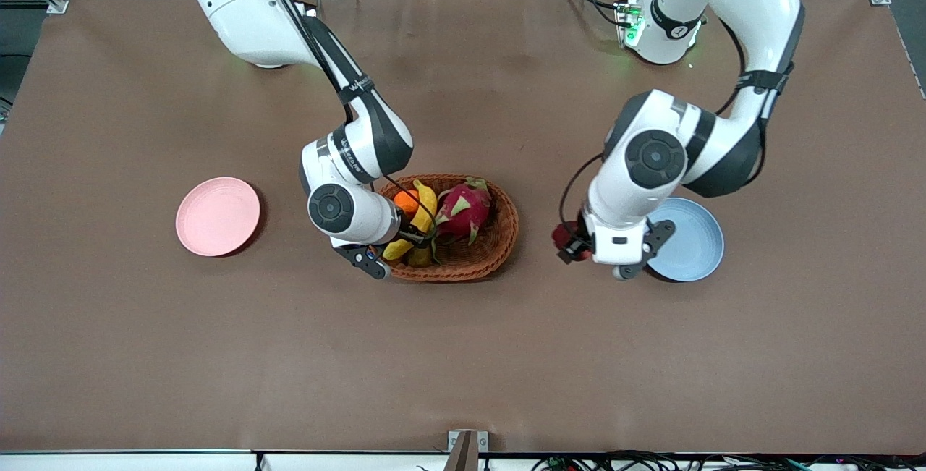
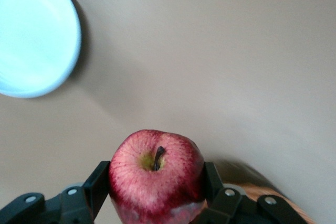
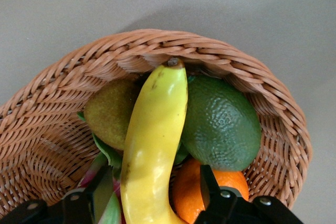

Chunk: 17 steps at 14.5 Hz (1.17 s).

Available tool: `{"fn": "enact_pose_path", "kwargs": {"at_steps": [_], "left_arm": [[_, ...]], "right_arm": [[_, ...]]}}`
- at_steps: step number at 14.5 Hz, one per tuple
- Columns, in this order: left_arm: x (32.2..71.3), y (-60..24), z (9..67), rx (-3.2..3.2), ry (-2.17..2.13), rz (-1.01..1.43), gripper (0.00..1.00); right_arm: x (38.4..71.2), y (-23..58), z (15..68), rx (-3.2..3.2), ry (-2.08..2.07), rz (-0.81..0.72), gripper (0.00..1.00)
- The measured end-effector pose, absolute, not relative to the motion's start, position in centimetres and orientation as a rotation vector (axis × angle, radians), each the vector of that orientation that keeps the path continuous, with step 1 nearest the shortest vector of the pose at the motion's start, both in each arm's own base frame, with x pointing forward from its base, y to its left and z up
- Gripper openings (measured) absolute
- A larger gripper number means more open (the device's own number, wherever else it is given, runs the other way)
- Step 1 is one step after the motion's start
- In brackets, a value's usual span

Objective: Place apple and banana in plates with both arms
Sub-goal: 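Lift the red apple with the left gripper toward the blue plate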

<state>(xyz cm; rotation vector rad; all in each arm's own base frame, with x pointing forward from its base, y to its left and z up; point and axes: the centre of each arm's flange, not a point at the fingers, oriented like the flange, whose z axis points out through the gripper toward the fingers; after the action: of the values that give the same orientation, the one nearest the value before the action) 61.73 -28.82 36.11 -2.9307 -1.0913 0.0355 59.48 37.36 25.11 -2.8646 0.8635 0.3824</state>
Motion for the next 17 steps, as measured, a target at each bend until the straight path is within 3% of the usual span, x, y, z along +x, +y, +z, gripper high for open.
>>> {"fn": "enact_pose_path", "kwargs": {"at_steps": [8,13,15,17], "left_arm": [[63.2,-9.9,28.3,-2.912,-0.736,0.22,0.76],[63.4,-5.2,23.2,-2.949,-0.666,0.299,0.76],[63.4,-5.7,21.8,-2.958,-0.657,0.31,0.79],[63.4,-5.8,21.5,-2.965,-0.644,0.31,0.93]], "right_arm": [[59.5,37.7,25.1,-2.805,0.906,0.423,0.71],[59.4,37.6,24.7,-2.806,0.91,0.431,0.67],[59.4,37.6,24.6,-2.806,0.911,0.432,0.64],[59.4,37.6,24.4,-2.808,0.913,0.435,0.63]]}}
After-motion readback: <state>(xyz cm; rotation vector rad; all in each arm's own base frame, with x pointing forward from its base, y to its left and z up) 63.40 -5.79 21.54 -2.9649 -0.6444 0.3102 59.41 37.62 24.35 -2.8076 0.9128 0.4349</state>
